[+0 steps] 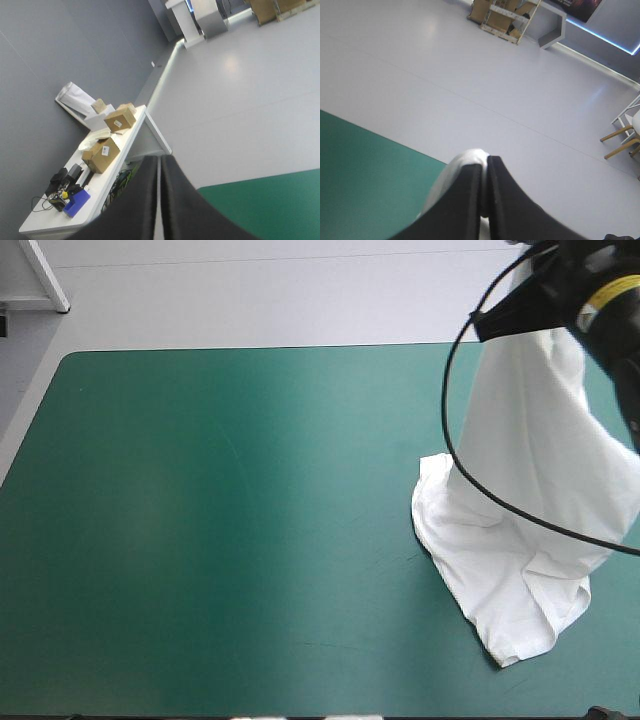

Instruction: Fold the cloth

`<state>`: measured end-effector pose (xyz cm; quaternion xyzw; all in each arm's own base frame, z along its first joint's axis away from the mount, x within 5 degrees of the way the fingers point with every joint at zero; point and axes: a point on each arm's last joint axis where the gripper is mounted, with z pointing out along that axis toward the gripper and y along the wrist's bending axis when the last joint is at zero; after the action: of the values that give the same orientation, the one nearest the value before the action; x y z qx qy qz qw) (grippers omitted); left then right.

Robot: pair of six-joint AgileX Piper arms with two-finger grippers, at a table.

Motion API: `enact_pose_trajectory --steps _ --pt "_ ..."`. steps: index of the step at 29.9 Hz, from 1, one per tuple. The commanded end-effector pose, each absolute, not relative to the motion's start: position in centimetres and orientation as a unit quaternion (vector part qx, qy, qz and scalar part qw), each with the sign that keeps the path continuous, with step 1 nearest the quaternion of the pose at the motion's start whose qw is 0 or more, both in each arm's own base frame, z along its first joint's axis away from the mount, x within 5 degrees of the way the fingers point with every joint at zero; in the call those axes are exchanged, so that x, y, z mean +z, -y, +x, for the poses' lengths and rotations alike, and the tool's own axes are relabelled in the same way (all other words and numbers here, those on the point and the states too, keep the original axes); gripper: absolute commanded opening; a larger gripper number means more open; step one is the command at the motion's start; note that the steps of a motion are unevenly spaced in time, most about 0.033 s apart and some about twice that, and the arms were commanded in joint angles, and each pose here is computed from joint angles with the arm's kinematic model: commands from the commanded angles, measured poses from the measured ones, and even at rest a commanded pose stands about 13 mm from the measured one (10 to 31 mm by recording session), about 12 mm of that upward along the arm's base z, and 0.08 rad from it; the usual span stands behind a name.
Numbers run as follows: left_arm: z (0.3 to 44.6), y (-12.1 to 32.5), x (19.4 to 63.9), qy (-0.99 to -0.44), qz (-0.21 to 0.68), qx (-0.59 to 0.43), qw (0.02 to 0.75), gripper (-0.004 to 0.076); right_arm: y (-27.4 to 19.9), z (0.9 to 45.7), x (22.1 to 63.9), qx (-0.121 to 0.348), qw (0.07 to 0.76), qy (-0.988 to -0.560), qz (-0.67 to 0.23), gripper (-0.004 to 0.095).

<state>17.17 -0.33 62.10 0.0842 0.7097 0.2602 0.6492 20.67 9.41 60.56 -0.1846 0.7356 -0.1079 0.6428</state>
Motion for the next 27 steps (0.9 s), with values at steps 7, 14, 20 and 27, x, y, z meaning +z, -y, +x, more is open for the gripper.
enact_pose_trajectory --steps 7,14,20,27 --pt "22.4 2.2 58.2 -0.739 0.123 0.265 0.607 0.0019 -14.8 28.3 56.5 -0.133 0.622 -0.743 -0.208 -0.0007" --pt "27.6 4.1 52.9 -0.771 0.139 0.241 0.572 0.0020 -19.4 34.5 50.3 -0.129 0.572 -0.779 -0.223 0.0026" --pt "33.6 4.2 47.3 -0.789 0.063 0.169 0.587 0.0074 -19.0 37.3 47.9 -0.037 0.551 -0.815 -0.176 0.0300" --pt "38.7 3.6 41.5 -0.827 0.039 0.128 0.547 0.0281 -17.2 40.4 46.1 0.018 0.545 -0.826 -0.141 0.0703"
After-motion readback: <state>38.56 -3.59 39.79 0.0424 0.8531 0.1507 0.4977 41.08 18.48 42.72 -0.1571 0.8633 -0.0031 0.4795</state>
